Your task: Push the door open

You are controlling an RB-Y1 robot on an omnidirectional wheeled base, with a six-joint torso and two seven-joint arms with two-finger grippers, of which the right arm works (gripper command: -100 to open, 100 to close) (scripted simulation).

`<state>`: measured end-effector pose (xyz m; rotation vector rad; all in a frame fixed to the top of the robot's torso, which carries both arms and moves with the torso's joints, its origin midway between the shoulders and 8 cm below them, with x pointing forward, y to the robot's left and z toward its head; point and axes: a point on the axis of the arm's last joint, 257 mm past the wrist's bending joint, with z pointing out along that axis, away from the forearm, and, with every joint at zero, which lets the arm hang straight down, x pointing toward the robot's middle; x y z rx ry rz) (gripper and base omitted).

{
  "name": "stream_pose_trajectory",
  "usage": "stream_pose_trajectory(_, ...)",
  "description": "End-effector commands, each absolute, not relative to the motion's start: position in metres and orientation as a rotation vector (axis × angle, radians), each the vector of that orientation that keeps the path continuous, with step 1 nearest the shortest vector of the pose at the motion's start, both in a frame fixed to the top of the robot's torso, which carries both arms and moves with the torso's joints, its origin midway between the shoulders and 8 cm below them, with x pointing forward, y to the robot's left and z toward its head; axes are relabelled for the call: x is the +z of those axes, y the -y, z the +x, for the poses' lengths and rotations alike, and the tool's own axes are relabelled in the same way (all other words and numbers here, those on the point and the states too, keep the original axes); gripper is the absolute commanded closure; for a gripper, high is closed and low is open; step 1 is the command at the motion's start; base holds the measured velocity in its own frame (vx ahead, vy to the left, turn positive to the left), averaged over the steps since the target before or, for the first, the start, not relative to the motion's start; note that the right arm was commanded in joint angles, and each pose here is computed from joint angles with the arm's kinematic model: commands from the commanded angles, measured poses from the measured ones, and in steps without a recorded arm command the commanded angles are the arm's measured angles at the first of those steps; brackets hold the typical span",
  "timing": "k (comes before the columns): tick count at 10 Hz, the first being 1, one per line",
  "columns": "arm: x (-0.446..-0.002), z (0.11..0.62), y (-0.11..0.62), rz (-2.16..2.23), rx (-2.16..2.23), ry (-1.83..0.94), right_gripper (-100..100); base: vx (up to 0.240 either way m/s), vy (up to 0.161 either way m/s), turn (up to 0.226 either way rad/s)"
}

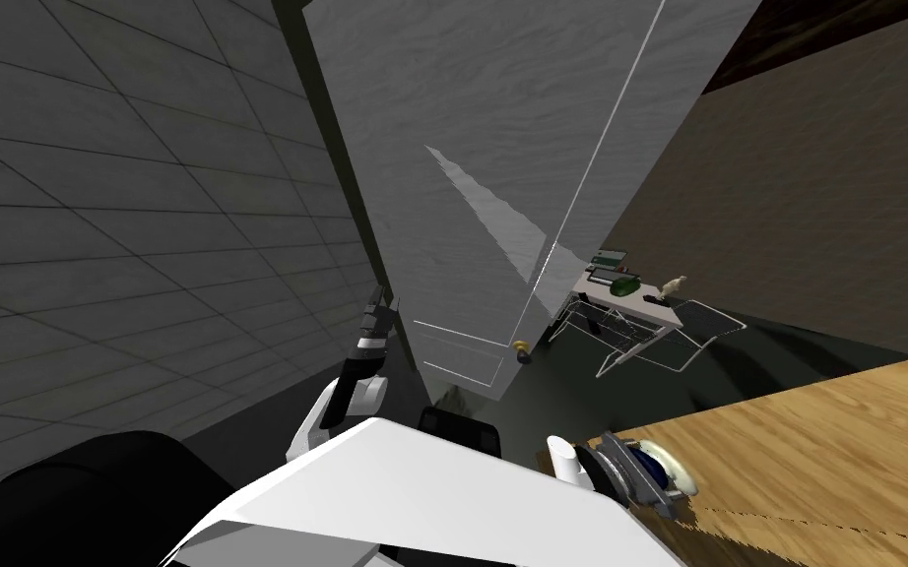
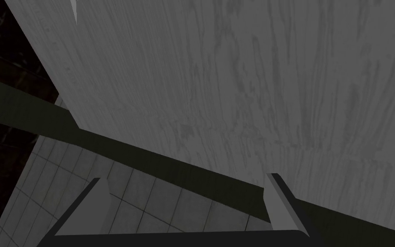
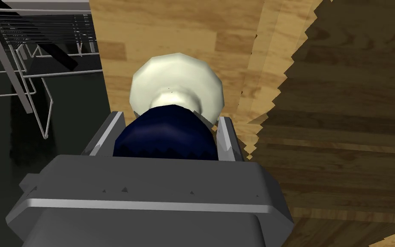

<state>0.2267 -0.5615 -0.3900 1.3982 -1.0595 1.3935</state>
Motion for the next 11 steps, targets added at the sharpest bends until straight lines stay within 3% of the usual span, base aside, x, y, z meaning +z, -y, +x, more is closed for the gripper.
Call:
stream_pose_trajectory(1, -0.379, 0.22, 0.575, 1.343, 1.385, 1.061, 100, 0.027, -0.121, 0.095)
stream_pose_trajectory(11, -0.387, 0.139, 0.588, 1.133, 1.149, 1.24, 100, 0.025, -0.134, 0.129)
